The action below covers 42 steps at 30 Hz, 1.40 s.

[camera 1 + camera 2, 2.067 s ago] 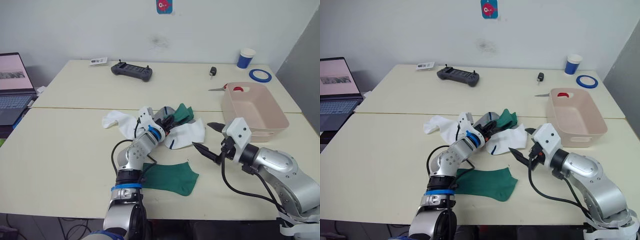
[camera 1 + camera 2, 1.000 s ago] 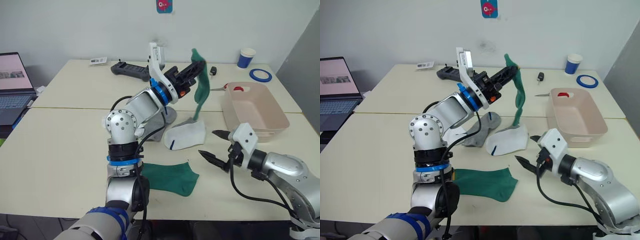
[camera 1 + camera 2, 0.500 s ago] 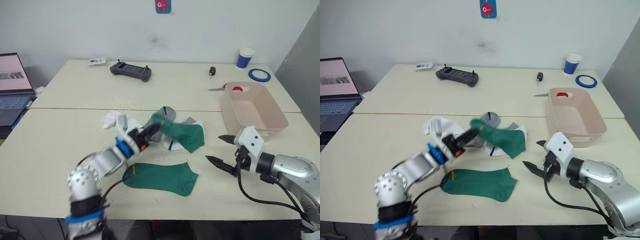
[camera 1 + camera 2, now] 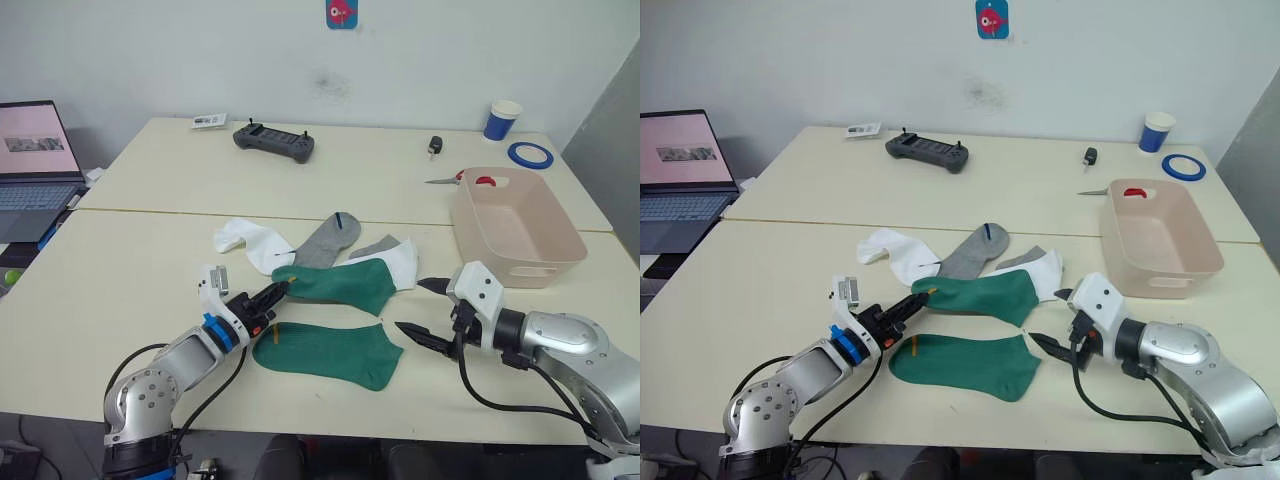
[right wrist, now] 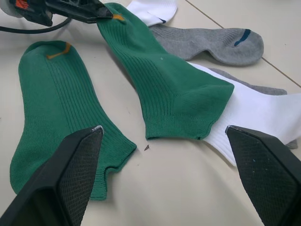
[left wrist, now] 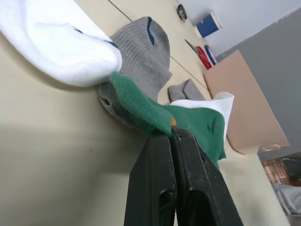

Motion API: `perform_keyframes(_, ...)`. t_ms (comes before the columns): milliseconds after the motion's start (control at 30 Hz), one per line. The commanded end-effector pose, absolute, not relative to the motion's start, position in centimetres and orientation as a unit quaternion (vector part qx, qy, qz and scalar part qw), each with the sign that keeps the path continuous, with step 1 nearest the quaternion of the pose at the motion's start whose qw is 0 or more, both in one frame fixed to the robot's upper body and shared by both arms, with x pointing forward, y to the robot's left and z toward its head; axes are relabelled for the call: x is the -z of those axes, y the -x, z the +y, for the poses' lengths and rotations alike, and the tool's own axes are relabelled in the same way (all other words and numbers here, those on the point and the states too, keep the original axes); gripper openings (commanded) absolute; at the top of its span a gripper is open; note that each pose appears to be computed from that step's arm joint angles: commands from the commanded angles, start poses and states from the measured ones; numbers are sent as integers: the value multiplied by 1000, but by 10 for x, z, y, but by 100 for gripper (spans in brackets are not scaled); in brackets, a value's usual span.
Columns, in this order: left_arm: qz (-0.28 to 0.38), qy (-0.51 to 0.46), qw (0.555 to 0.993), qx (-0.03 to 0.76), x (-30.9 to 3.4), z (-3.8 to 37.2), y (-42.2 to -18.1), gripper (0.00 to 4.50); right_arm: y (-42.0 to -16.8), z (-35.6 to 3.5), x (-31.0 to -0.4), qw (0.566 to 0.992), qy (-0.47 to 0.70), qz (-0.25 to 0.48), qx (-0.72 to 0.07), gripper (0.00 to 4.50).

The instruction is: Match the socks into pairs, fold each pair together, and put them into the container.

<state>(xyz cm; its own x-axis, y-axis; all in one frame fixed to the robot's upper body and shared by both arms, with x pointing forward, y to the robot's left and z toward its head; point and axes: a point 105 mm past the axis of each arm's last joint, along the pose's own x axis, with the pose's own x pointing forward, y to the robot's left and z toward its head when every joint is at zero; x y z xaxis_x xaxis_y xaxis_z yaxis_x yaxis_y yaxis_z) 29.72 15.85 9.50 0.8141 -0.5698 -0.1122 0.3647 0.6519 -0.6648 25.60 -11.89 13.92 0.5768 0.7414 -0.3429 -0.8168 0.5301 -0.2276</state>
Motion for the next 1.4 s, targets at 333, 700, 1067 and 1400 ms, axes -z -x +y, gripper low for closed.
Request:
perform_keyframes(333, 137, 186, 943, 240, -112, 217, -269, 378, -246, -121, -136, 871, 184, 95, -446, 450)
perform_keyframes(700, 214, 150, 922, 284, -78, 201, -233, 378, -229, -113, -91, 877, 153, 130, -437, 450)
perform_keyframes(1067, 249, 78, 921, 290, -48, 189, -240, 167, -236, -108, -71, 892, 122, 151, -408, 385)
perform_keyframes(1400, 242, 83, 913, 317, -51, 176, -236, 0, -229, -102, -68, 884, 130, 156, -420, 31)
